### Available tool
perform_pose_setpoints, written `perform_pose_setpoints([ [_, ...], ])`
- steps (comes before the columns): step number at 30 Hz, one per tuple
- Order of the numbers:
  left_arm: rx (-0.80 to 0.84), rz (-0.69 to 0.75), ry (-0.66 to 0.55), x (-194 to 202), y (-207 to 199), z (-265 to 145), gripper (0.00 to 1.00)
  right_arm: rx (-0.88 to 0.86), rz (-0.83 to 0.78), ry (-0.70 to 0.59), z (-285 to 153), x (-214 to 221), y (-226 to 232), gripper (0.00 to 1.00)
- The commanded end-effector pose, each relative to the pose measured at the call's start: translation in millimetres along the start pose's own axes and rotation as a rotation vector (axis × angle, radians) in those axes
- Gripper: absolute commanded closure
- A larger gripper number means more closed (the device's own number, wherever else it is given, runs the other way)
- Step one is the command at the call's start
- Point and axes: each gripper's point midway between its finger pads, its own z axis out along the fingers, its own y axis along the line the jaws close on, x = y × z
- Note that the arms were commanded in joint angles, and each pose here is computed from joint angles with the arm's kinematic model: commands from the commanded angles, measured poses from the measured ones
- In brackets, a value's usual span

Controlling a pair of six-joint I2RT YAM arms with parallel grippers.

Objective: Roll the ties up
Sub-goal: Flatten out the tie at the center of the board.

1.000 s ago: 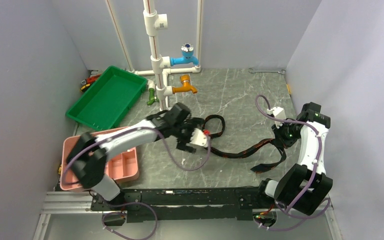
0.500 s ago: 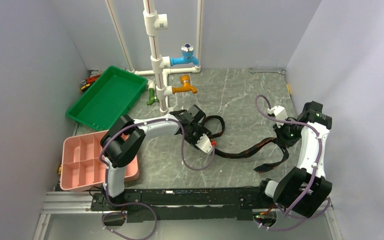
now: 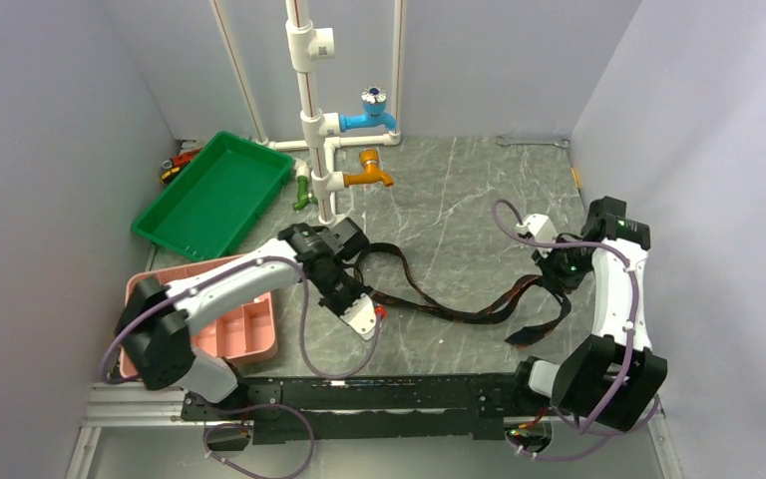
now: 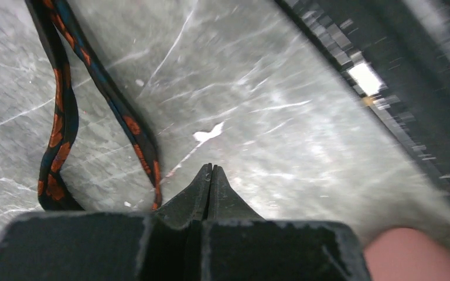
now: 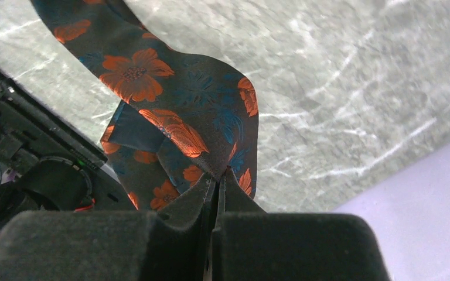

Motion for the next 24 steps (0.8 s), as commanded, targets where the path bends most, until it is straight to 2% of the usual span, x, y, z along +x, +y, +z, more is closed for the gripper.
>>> perform_pose_setpoints([
  [1, 0.096, -0.156, -0.196, -64.7, -45.9, -46.7, 1.00, -0.116, -0.091, 0.005, 5.5, -9.8, 18.7, 1.00],
  [4, 0.053, -0.279, -0.243, -76.3, -34.2, -80.5, 1.00, -0.167, -0.122, 0.042, 10.7, -11.2, 7.3, 1.00],
  [6, 0.028, -0.369, -0.280, -70.3, -25.4, -96.1, 1.00, -0.186, -0.133, 0.077, 17.4, -9.4, -9.4, 1.00],
  [7, -0.005, -0.392, -0.254, -58.4, -18.9, -93.6, 0.95, -0.189, -0.134, 0.087, 20.4, -8.5, -18.5, 1.00],
  [9, -0.136, -0.347, -0.145, -23.7, 1.0, -78.4, 0.68, -0.204, -0.123, 0.105, 26.8, -6.5, -30.2, 1.00],
  [11, -0.293, -0.251, -0.060, 2.2, 32.4, -65.8, 0.47, -0.212, -0.115, 0.118, 29.7, -4.9, -34.4, 1.00],
  [12, -0.327, -0.213, -0.020, 12.8, 44.2, -58.6, 0.40, -0.209, -0.115, 0.121, 30.1, -4.1, -35.1, 1.00],
  [15, -0.275, -0.181, 0.094, 42.6, 72.9, -34.1, 0.29, -0.205, -0.111, 0.133, 29.6, -0.2, -32.8, 1.00],
  [16, -0.248, -0.197, 0.114, 49.6, 80.9, -29.1, 0.17, -0.211, -0.106, 0.136, 29.8, 0.9, -30.4, 1.00],
  [17, -0.227, -0.206, 0.132, 56.6, 87.6, -24.4, 0.13, -0.214, -0.100, 0.137, 29.6, 1.8, -29.1, 1.00],
  [18, -0.207, -0.198, 0.148, 63.9, 91.8, -18.8, 0.04, -0.214, -0.096, 0.138, 29.2, 2.3, -27.9, 1.00],
  [21, -0.195, -0.107, 0.217, 88.5, 100.9, 1.6, 0.01, -0.217, -0.081, 0.136, 29.6, 4.7, -23.3, 1.00],
  [24, -0.145, -0.025, 0.312, 115.0, 97.0, 20.7, 0.09, -0.225, -0.076, 0.135, 28.3, 5.7, -18.9, 1.00],
])
